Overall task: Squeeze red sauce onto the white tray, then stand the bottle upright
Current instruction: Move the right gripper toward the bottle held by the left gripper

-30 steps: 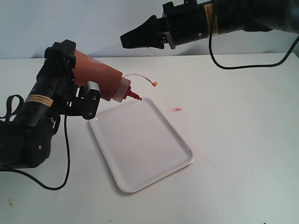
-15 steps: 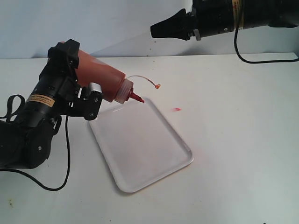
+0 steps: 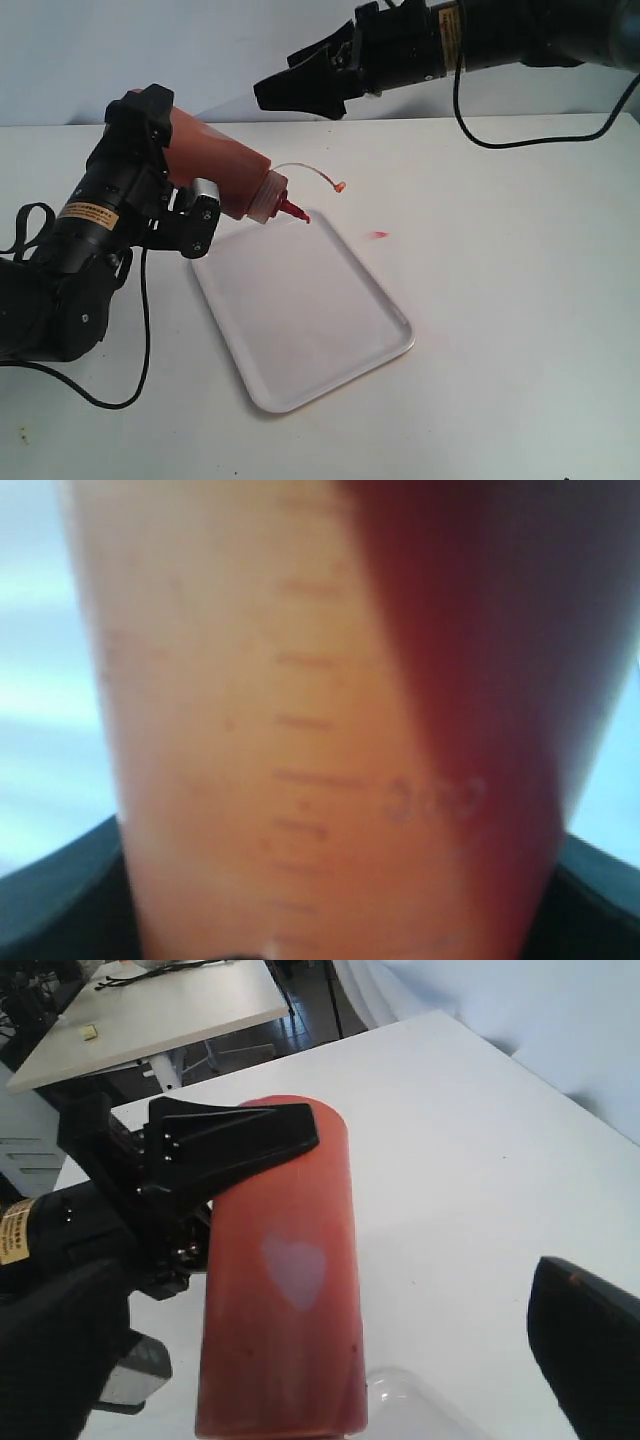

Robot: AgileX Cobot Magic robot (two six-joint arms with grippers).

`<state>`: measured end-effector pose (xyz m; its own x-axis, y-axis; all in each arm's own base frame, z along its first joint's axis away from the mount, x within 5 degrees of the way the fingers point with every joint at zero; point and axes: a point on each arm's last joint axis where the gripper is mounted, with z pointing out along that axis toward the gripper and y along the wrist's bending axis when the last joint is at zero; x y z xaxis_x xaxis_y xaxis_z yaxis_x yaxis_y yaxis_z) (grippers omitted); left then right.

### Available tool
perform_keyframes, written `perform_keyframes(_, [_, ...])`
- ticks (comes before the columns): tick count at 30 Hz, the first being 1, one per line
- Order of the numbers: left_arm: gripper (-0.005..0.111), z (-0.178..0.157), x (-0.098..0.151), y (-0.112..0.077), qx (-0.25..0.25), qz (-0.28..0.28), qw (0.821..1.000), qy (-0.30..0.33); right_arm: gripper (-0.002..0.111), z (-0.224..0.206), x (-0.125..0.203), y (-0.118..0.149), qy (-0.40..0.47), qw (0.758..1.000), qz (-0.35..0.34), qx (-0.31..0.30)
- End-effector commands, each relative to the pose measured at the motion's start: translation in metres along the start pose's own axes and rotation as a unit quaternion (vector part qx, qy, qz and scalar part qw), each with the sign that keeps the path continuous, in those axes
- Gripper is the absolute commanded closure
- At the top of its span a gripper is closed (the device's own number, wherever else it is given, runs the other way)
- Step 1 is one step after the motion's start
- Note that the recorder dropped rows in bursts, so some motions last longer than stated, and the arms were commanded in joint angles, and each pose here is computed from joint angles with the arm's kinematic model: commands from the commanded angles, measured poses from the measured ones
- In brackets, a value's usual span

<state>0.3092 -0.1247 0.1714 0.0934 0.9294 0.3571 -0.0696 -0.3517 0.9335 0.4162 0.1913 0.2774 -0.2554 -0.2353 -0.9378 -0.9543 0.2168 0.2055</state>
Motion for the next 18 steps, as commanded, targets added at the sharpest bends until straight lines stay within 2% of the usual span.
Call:
perform_keyframes(1, [0.107,-0.001,0.002,0.009,-0.027,-0.012,0.999,0.012,0.003,0.005,0.005,-0.004,0.001,1.000,-0.009,0.004])
perform_keyframes(7, [0.107,-0.001,0.002,0.009,-0.027,-0.012,0.999,0.012,0.003,0.017,0.030,-0.018,0.016,1.000,0.004,-0.002])
perform_keyframes(18, [0.107,-0.001,0.002,0.009,-0.027,-0.012,0.999,0.012,0.005,0.037,0.029,-0.001,0.022,0.999,-0.010,-0.039])
